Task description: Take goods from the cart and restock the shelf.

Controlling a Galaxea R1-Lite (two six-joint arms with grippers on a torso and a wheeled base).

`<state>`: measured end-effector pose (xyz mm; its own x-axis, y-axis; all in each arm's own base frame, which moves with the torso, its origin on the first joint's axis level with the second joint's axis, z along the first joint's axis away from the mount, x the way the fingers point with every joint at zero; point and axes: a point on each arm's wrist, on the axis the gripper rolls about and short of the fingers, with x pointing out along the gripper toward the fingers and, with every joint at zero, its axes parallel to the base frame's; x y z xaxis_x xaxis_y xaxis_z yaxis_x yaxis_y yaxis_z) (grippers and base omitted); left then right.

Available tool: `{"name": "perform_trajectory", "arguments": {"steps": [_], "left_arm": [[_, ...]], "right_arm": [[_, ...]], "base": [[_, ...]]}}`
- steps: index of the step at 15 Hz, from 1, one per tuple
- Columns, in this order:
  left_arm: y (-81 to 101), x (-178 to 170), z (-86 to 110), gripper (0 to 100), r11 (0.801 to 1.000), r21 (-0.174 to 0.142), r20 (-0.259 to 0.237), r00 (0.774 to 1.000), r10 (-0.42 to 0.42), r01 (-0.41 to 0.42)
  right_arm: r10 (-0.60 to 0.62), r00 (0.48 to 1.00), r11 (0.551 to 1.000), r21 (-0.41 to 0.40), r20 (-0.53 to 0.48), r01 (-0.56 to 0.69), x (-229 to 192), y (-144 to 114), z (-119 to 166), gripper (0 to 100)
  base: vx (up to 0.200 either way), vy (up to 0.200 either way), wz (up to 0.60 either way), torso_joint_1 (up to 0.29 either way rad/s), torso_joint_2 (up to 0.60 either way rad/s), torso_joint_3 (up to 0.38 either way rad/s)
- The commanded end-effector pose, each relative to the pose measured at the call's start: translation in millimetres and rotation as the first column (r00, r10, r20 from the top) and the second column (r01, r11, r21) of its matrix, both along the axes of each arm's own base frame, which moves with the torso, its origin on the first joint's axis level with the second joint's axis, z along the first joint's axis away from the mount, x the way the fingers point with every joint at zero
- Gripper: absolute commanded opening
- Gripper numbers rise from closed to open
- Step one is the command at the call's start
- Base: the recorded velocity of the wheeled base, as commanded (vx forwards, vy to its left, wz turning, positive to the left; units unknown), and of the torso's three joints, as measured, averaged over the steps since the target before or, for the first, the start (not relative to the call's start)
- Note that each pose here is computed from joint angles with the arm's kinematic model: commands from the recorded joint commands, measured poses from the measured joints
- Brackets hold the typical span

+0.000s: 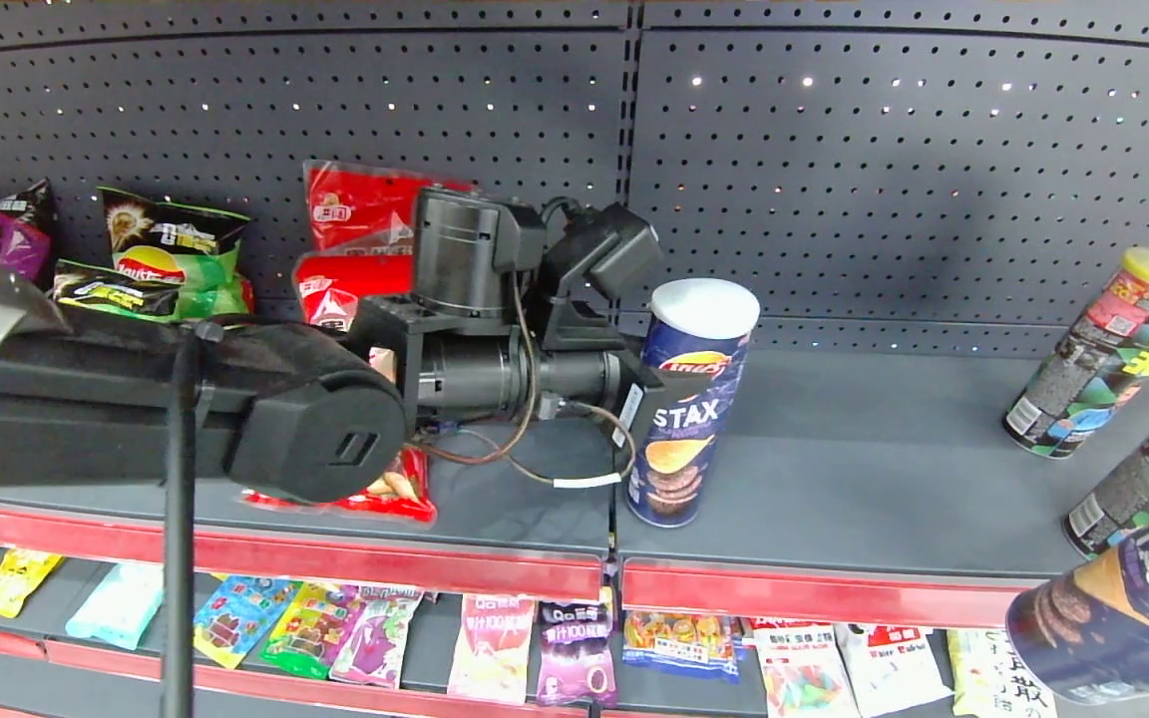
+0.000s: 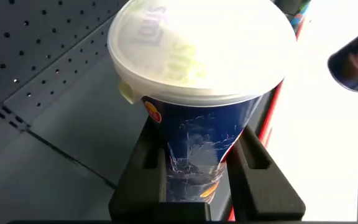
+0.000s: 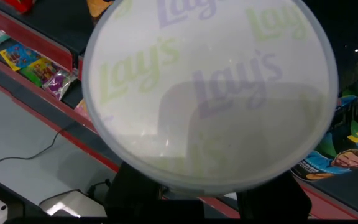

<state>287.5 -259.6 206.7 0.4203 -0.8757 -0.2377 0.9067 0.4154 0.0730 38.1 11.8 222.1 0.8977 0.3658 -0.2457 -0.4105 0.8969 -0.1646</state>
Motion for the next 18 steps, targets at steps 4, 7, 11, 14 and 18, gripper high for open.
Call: {"name": "perform_trajectory", "arguments": {"steps": [4, 7, 11, 14, 18], "left_arm": [[0.3, -4.8, -0.2, 0, 1.0, -0.007, 0.002, 1.0, -0.008, 0.008], [-2.4, -12.3, -6.2, 0, 1.0, -0.004, -0.015, 1.0, -0.022, 0.022], [1.8, -17.8, -14.1, 0, 1.0, 0.007, -0.03, 0.999, -0.023, 0.024], [1.7, -18.5, -12.6, 0, 1.0, 0.002, -0.033, 0.999, -0.022, 0.022], [2.6, -19.2, -14.6, 0, 1.0, 0.008, -0.037, 0.999, -0.017, 0.018]], "right_arm": [[0.001, 1.0, 1.0, 0.0, 0.001, -0.001, -0.5, -0.1, -0.3, 0], [0.001, 1.0, 1.0, 0.0, -0.001, -0.001, 0.2, 0.1, 0.0, 0], [0.002, 1.0, 1.0, 0.001, 0.004, -0.002, -0.6, 0.0, 0.6, 0], [0.002, 1.0, 1.0, 0.001, 0.002, -0.002, -0.8, -0.1, -0.2, 0], [0.001, 1.0, 1.0, 0.0, 0.004, -0.001, -0.9, -0.1, 0.2, 0]], "base": [[0.0, 0.0, 0.0, 0.0, 0.0, 0.0], [0.0, 0.0, 0.0, 0.0, 0.0, 0.0], [0.0, 0.0, 0.0, 0.0, 0.0, 0.0], [0.0, 0.0, 0.0, 0.0, 0.0, 0.0], [0.0, 0.0, 0.0, 0.0, 0.0, 0.0]]}}
